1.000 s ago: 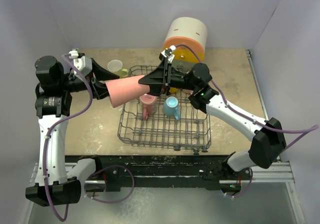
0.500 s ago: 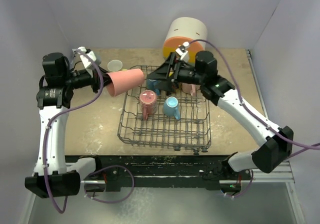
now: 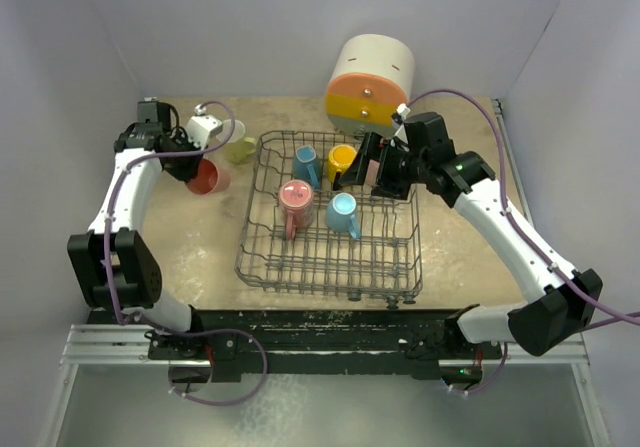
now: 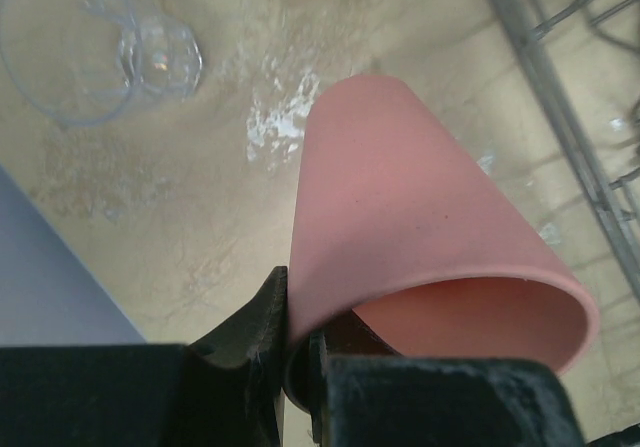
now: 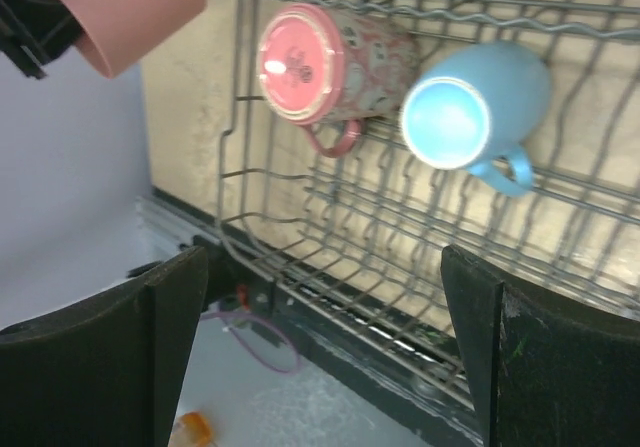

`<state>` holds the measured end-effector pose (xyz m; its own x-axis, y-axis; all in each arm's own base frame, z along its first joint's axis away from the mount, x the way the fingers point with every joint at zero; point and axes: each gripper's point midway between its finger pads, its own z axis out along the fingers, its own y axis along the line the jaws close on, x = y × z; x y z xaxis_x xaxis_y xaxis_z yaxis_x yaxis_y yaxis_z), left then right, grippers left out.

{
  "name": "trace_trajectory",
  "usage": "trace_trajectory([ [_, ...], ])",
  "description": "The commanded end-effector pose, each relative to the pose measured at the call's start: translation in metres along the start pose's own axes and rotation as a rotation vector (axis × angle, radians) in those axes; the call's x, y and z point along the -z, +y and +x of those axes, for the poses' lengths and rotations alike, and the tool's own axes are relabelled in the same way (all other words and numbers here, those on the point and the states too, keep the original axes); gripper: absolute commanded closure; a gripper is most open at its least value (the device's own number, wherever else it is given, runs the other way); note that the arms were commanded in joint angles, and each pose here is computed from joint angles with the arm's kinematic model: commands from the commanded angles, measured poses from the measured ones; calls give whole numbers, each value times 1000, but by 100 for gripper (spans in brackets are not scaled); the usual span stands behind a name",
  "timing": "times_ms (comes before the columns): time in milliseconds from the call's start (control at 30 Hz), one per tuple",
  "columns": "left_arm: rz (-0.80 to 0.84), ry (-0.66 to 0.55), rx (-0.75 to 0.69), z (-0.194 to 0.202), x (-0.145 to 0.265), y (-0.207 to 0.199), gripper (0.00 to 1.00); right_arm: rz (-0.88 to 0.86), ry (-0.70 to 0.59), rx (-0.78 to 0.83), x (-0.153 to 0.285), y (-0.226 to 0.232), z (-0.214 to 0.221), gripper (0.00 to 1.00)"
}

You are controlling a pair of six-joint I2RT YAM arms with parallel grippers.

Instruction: Unload the cups from the dish rack

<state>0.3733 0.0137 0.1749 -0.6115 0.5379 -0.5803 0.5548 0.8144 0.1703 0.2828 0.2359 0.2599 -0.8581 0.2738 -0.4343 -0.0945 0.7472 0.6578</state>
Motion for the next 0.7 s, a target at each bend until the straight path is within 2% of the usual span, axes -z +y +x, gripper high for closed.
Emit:
trace_trajectory([
  [0,-78,85,-9,1,-11,26,100,117,-51,89,18,-18,-10,0],
  [300,44,247,36,0,-70,14,100,218,-21,100,9,-47,1,0],
  [400,60,268,50,-3,-78,17,100,279,17,118,9,-62,8,0],
  [567,111,287,57,-8,-82,11,100,316,-25,134,3,-73,2,0],
  [600,120,293,53,-8,-82,9,99,320,-26,132,2,-75,2,0],
  [667,131,305,43,-8,-82,6,81,329,-27,130,-1,-78,3,0],
])
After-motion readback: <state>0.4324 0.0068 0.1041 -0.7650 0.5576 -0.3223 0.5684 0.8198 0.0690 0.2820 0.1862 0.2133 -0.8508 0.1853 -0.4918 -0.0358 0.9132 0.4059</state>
